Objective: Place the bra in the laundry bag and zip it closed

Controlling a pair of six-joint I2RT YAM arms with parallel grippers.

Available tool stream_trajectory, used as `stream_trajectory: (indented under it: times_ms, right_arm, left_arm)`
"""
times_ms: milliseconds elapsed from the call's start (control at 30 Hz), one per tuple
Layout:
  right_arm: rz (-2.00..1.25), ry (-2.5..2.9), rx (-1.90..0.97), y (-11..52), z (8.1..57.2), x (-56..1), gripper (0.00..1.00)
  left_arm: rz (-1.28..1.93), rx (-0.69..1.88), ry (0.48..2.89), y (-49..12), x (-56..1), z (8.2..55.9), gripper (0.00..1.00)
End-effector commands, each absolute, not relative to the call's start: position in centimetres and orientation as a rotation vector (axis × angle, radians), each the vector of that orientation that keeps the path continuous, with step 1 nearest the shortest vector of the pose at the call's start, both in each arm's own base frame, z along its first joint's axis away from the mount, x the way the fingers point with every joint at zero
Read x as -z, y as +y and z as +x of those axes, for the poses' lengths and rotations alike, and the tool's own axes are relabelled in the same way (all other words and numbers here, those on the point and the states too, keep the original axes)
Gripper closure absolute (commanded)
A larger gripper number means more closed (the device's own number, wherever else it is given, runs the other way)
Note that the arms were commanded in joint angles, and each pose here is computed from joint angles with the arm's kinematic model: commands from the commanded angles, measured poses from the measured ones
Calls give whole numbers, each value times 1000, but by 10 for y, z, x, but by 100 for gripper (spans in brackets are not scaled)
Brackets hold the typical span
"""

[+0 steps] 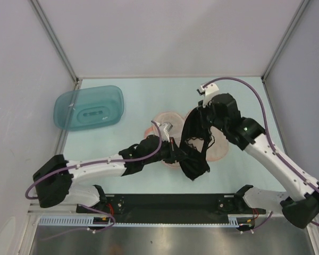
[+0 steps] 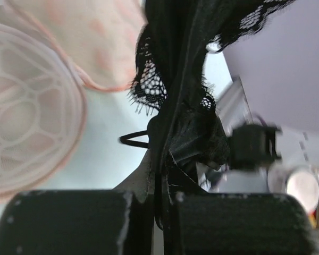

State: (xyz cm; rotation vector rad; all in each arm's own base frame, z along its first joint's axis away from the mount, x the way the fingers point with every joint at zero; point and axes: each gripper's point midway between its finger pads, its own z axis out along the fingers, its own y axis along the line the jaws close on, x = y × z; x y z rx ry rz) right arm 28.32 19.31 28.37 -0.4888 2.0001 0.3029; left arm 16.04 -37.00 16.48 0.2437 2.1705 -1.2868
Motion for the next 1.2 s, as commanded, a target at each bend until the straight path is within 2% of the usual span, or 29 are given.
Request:
stream_trajectory:
  times_ms: [0, 133, 367, 700, 1167]
  right_arm:
    - [-585, 1831, -319, 195, 338, -307, 100]
    - [-694, 1823, -282, 195, 378, -290, 100]
    - [-830, 1824, -310, 217, 414, -272, 100]
    - [-852, 1878, -421, 240, 422, -245, 100]
    - [-835, 1825, -432, 241, 424, -274, 100]
  left_arm:
    - [-88, 1269, 2113, -391, -183, 211, 100]
    - [-219, 1231, 2148, -399, -158, 239, 100]
    - [-304, 1217, 2134, -396, -143, 279, 100]
    - [-267, 1135, 2097, -356, -141, 310, 100]
    - [-163, 959, 2022, -314, -190, 323, 100]
